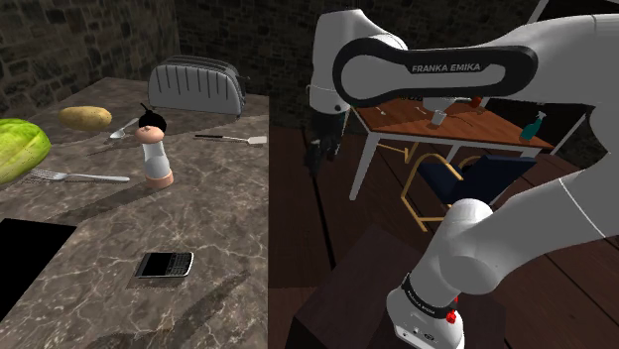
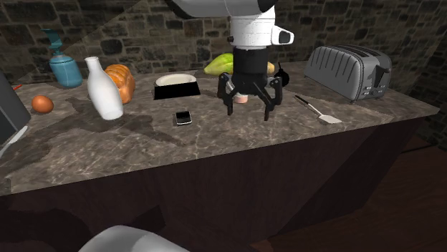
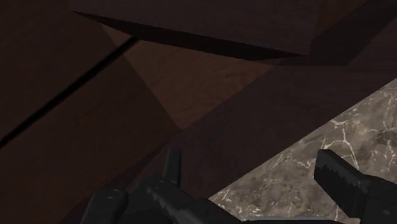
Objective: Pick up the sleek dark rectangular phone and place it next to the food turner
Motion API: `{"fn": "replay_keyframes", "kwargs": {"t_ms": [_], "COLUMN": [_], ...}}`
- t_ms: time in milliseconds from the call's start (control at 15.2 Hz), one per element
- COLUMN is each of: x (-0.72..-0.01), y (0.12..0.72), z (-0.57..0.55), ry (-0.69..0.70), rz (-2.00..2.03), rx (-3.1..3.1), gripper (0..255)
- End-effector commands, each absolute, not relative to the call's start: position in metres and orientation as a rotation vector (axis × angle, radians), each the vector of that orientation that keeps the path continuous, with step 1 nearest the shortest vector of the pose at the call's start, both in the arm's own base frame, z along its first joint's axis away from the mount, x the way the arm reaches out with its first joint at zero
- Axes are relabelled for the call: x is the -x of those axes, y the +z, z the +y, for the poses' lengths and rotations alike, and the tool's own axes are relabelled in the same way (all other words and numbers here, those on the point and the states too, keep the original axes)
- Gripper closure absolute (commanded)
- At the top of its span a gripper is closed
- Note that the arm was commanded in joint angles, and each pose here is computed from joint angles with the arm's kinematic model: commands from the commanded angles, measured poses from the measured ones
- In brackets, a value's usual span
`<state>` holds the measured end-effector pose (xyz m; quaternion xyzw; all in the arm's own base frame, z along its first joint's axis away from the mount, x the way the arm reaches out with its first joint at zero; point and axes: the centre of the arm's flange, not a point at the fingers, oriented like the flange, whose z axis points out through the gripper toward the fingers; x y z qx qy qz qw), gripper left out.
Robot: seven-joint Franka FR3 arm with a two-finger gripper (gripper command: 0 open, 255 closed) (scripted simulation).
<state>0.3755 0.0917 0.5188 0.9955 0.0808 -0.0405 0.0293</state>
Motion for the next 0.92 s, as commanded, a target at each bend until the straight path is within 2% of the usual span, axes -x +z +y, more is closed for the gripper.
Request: {"fn": "replay_keyframes", "kwargs": {"t_ms": [0, 858], "x": [-0.388, -0.442], "y": [0.510, 0.440], "z": [0.112, 0.251], "ry": [-0.114, -0.055], "rz": [0.293, 0.573], "rx": [-3.073, -3.068], "gripper": [0, 0]}}
